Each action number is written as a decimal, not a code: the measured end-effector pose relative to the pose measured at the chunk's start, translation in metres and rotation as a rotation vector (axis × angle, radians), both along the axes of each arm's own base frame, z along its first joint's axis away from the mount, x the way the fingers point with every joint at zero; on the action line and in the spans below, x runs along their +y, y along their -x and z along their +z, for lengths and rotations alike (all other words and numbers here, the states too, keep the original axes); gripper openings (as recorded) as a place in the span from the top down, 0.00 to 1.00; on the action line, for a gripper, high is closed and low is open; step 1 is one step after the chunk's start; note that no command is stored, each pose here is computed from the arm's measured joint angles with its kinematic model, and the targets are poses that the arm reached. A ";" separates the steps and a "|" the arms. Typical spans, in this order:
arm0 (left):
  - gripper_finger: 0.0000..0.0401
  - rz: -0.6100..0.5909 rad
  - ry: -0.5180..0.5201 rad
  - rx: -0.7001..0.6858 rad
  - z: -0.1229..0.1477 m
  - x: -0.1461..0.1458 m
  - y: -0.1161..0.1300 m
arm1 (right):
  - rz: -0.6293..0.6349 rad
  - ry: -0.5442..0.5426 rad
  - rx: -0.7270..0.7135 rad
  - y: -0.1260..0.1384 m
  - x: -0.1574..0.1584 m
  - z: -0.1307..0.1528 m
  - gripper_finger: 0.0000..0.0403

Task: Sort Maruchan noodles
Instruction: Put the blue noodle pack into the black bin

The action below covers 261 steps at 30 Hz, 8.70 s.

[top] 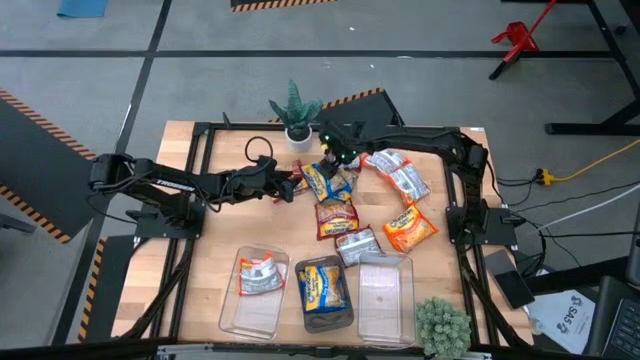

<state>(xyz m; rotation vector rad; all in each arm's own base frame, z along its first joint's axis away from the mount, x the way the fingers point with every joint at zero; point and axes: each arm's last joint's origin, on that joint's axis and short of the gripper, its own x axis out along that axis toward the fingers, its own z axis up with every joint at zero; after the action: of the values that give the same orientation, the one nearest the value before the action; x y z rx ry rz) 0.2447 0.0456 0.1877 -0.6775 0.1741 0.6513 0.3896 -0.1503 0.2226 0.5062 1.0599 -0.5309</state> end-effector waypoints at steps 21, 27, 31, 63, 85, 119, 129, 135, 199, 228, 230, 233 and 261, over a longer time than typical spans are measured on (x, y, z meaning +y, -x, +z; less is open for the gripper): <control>0.42 -0.024 0.012 0.006 -0.001 -0.001 0.000 | 0.122 -0.123 -0.139 0.000 0.001 -0.047 0.42; 0.42 -0.024 0.013 0.022 -0.002 -0.001 0.001 | 0.162 -0.165 -0.175 -0.004 0.000 -0.052 0.80; 0.42 -0.023 0.014 0.025 -0.002 -0.001 0.001 | 0.182 -0.170 -0.191 -0.004 0.001 -0.049 0.97; 0.42 -0.041 0.089 -0.334 0.026 -0.001 -0.007 | 0.142 0.016 -0.444 0.039 0.018 0.091 1.00; 0.45 -0.084 0.075 -0.447 0.037 -0.007 -0.009 | 0.202 0.027 -0.574 0.018 0.074 0.106 1.00; 0.78 -0.475 -0.023 -0.200 0.111 -0.137 -0.032 | 0.086 0.177 -0.645 0.173 0.124 0.227 0.61; 0.78 -0.430 -0.117 -0.154 0.127 -0.236 -0.047 | 0.155 0.168 -0.602 0.183 0.149 0.225 0.61; 0.78 -0.441 -0.169 -0.093 0.099 -0.288 -0.068 | 0.214 0.127 -0.600 0.184 0.167 0.224 0.61; 0.63 -0.606 -0.288 0.248 0.002 -0.317 -0.092 | 0.308 0.211 -0.529 0.192 0.194 0.219 0.61; 0.50 -0.483 -0.211 0.059 0.160 -0.192 -0.069 | -0.178 0.428 -0.302 0.164 0.171 0.143 0.61; 0.50 -0.451 -0.264 0.069 0.172 -0.178 -0.061 | -0.270 0.377 -0.320 0.154 0.160 0.124 0.61; 0.50 -0.418 -0.334 0.099 0.187 -0.157 -0.048 | -0.334 0.285 -0.360 0.136 0.143 0.092 0.61; 0.49 -0.417 -0.323 0.383 0.204 -0.029 0.003 | -0.731 -0.186 -0.290 0.055 0.054 -0.091 0.18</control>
<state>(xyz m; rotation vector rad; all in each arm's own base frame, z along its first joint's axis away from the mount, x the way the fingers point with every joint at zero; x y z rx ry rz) 0.2420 0.0161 0.3916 -0.1870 0.5379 0.3868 0.3343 -0.0958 0.1313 1.1153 0.6244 -0.9678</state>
